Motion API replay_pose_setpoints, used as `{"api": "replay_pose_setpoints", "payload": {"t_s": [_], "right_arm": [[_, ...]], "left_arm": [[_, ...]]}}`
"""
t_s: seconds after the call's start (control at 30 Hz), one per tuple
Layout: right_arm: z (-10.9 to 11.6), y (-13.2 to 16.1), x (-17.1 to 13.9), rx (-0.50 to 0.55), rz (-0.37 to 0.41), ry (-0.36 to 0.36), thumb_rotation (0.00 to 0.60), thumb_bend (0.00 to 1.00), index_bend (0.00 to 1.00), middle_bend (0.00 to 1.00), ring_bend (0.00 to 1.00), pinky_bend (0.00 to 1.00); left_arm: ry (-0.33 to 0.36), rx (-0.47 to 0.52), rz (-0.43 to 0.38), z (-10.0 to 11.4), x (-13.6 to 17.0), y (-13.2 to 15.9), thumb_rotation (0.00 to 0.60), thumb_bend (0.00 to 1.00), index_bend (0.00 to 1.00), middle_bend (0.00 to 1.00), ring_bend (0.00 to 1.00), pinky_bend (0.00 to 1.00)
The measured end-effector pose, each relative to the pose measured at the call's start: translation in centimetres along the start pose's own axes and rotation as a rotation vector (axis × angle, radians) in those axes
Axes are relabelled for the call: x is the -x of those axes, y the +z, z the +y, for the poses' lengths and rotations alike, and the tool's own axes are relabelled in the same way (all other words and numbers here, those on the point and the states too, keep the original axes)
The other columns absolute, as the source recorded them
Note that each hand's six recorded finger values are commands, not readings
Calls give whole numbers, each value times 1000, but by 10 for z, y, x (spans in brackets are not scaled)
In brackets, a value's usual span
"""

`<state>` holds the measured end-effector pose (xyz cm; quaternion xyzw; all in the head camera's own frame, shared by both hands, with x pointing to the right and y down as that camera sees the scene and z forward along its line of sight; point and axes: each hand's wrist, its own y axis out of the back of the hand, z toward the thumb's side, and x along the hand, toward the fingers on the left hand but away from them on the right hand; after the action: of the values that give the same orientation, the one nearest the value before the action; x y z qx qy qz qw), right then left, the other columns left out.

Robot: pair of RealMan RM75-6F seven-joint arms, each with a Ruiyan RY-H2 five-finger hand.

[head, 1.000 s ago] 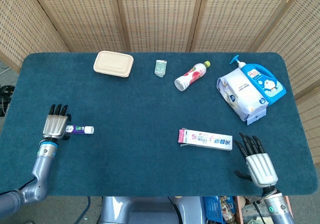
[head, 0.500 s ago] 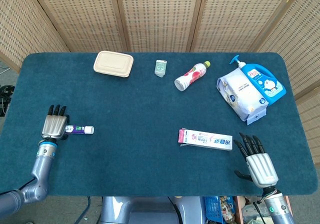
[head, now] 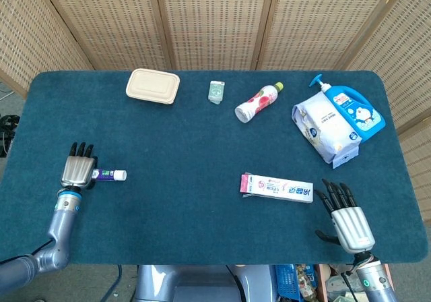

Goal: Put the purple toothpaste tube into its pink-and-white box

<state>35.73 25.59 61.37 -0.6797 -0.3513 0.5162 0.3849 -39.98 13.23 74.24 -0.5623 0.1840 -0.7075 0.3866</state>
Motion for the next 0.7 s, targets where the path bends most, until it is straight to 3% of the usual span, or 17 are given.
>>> {"api": "replay_pose_setpoints", "payload": {"t_s": [0.13,0.27,0.47,0.7], "right_arm": [[0,0,0,-1,2,-2,600,31,149,0,0,0],[-1,1,0,-1,3,0,600,30,149,0,0,0],[-2,0,0,-3,1,2,600,29,150,0,0,0],[-2,0,0,-5,0,6,600,31,152,0,0,0]], "left_arm": [[6,14,-4,2,1,2,600,318,526,150,0,0],[37,26,-7,9,1,2,600,398,622,255,56,19],[103,46,-11,19,2,2,600,441,731,387,216,273],[167,76,-32,25,3,6,600,487,821,513,353,396]]}}
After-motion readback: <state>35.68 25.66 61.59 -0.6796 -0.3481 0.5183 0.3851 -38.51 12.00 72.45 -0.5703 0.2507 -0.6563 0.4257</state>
